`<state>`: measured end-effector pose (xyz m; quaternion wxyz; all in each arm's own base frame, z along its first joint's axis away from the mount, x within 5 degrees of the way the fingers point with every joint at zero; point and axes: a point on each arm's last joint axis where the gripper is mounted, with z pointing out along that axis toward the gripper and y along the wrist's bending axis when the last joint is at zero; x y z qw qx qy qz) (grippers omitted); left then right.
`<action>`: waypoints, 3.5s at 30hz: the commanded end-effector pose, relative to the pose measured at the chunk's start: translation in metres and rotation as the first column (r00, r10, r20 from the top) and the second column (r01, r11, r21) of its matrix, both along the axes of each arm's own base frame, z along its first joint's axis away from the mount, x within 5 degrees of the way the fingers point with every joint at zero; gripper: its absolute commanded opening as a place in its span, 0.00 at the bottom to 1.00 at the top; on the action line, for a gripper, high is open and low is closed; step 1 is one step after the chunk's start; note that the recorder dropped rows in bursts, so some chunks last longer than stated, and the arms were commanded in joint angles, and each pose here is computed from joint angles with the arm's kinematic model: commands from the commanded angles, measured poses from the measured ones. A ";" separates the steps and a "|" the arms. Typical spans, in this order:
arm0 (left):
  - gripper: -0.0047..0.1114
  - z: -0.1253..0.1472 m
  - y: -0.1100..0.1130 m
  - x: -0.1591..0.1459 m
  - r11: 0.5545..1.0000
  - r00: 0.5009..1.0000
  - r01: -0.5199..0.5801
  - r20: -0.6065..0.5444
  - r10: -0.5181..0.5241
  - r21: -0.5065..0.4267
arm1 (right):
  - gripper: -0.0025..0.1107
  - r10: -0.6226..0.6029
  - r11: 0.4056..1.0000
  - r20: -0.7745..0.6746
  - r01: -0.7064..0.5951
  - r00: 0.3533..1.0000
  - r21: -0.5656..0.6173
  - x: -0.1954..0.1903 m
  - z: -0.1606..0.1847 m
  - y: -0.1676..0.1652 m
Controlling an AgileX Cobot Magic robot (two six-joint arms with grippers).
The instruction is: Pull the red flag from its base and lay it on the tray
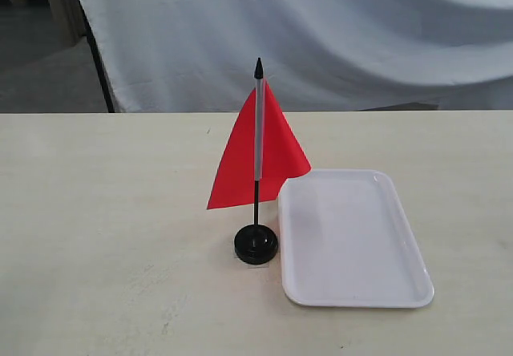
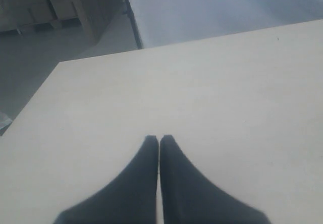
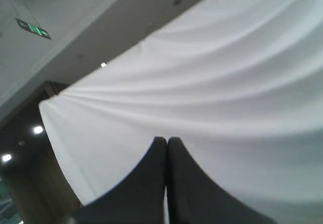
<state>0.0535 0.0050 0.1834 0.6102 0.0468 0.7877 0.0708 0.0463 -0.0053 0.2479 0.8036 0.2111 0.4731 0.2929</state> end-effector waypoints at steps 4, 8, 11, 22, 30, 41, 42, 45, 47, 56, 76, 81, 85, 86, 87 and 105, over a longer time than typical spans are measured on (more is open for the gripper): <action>0.05 -0.001 0.000 0.000 1.000 1.000 -0.003 -0.002 0.003 -0.012 | 0.03 0.027 1.000 -0.112 -0.025 0.993 0.014 0.004 -0.010 0.002; 0.05 -0.001 0.000 0.000 1.000 1.000 -0.003 -0.002 0.003 -0.012 | 0.03 -0.003 1.000 0.090 0.003 0.996 0.006 -0.004 0.007 -0.001; 0.05 -0.001 0.000 0.000 1.000 1.000 -0.003 -0.002 0.003 -0.012 | 0.03 -0.027 0.999 0.151 0.031 0.988 -0.021 -0.007 0.016 -0.001; 0.05 -0.001 0.000 0.000 1.000 1.000 -0.003 -0.002 0.003 -0.012 | 0.03 -0.064 0.911 -0.144 -0.001 0.987 -0.413 0.067 0.055 0.012; 0.05 -0.001 0.000 0.000 1.000 1.000 -0.003 -0.001 0.003 -0.012 | 0.02 0.215 0.761 -0.421 -0.421 0.881 -0.493 0.131 0.003 0.043; 0.05 -0.001 0.000 0.000 1.000 1.000 -0.003 -0.001 0.003 -0.012 | 0.02 0.439 0.539 -0.541 -0.692 0.718 -0.481 0.163 -0.071 0.082; 0.05 -0.001 0.000 0.000 1.000 1.000 -0.003 -0.001 0.003 -0.012 | 0.02 0.447 0.513 -0.545 -0.703 0.709 -0.492 0.161 -0.074 0.088; 0.05 -0.001 0.000 0.000 1.000 1.000 -0.003 -0.001 0.003 -0.012 | 0.02 0.468 0.454 -0.547 -0.720 0.694 -0.524 0.157 -0.077 0.101; 0.05 -0.001 0.000 0.000 1.000 1.000 -0.003 -0.001 0.003 -0.012 | 0.02 0.478 0.418 -0.553 -0.731 0.682 -0.540 0.154 -0.078 0.107; 0.05 -0.001 0.000 0.000 1.000 1.000 -0.003 -0.001 0.003 -0.012 | 0.75 0.408 0.445 -0.592 -0.717 0.695 -0.536 0.157 -0.082 0.107; 0.05 -0.001 0.000 0.000 1.000 1.000 -0.003 -0.001 0.003 -0.012 | 0.72 0.411 0.384 -0.666 -0.781 0.623 -0.493 0.243 -0.131 0.193; 0.05 -0.001 0.000 0.000 1.000 1.000 -0.003 -0.001 0.003 -0.012 | 0.72 0.411 0.379 -0.664 -0.780 0.625 -0.499 0.251 -0.138 0.197; 0.05 -0.001 0.000 0.000 1.000 1.000 -0.003 -0.001 0.003 -0.012 | 0.39 0.414 0.362 -0.637 -0.760 0.650 -0.540 0.251 -0.136 0.197; 0.05 -0.001 0.000 0.000 1.000 1.000 -0.003 -0.001 0.003 -0.012 | 0.25 0.417 0.358 -0.637 -0.761 0.648 -0.540 0.251 -0.136 0.197; 0.05 -0.001 0.000 0.000 1.000 1.000 -0.003 -0.001 0.003 -0.012 | 0.07 0.417 0.353 -0.643 -0.767 0.642 -0.536 0.250 -0.137 0.198; 0.05 -0.001 0.000 0.000 1.000 1.000 -0.003 -0.004 0.003 -0.012 | 0.03 0.329 0.455 -0.633 -0.705 0.701 -0.545 0.237 -0.034 0.177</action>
